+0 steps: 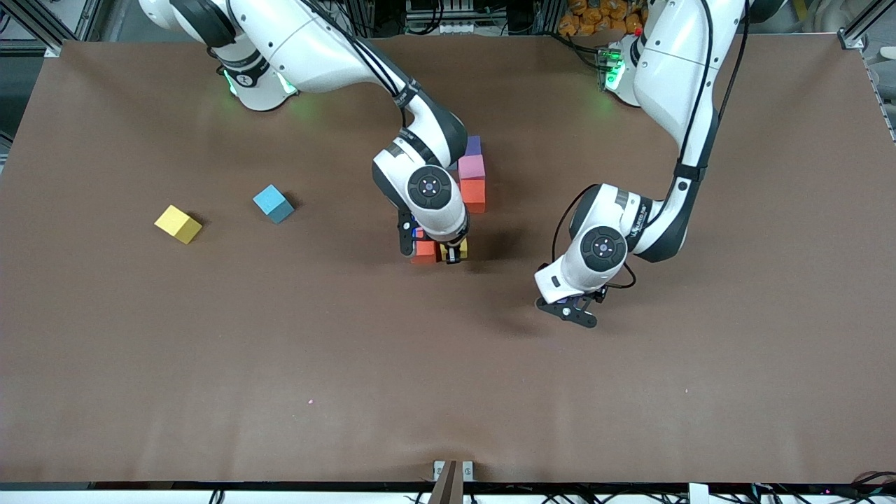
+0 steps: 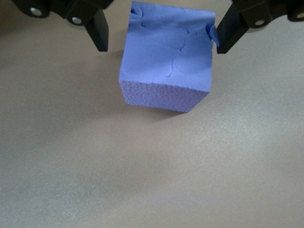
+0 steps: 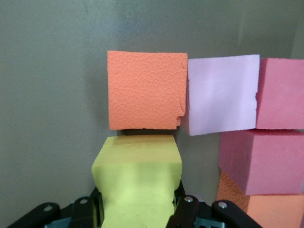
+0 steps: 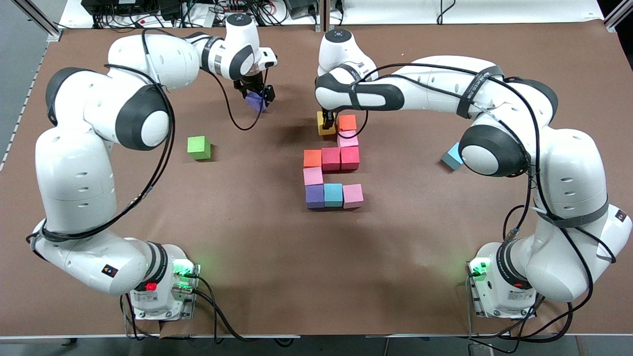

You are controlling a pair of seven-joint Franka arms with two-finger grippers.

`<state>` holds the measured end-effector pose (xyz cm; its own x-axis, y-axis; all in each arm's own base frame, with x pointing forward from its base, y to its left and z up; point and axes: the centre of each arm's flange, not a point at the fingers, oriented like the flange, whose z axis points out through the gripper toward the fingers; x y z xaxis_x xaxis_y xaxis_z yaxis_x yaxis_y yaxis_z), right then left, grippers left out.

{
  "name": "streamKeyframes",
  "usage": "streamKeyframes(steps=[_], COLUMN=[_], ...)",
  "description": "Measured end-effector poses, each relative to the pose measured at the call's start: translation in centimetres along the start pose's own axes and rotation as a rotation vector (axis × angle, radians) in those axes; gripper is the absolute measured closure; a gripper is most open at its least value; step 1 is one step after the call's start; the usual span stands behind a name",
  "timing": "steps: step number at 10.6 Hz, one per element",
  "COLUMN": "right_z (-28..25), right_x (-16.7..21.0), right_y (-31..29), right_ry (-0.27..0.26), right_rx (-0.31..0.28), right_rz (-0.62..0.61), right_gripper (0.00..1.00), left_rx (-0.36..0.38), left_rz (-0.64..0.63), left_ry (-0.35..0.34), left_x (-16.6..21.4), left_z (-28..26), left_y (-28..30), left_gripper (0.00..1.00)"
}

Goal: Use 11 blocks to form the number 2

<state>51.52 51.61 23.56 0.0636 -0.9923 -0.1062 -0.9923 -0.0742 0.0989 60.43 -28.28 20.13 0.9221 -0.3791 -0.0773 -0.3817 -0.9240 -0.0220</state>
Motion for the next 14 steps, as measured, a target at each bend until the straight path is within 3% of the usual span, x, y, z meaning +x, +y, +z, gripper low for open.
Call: streamKeyframes(steps=[2,4,7,14], right_z=[0.7,1.1,2.1,2.4], right_x=[0.2,0.6,1.2,1.1], right_y=[0.0,0.0,0.1,0.3], right_ry=[0.004,0.013,0.023,0.016], right_rx=[0.001,0.000,0.013,0.022], right_rz=[0.002,0.004,0.000,0.000], right_gripper=[0.45,0.45,0.45,0.45], left_rx=[0.000,0.000,0.001,0.007], left_rz=[0.007,0.047,0.139,0.422], left_ry=[-0.001,-0.002,0.008,0.044], left_x=[0.0,0.0,0.2,0.9], left_z=[0.1,0.2,0.0,-2.8], left_y=[0.0,0.0,-0.2,-0.2], left_gripper=[0.08,0.37,0.44,0.41])
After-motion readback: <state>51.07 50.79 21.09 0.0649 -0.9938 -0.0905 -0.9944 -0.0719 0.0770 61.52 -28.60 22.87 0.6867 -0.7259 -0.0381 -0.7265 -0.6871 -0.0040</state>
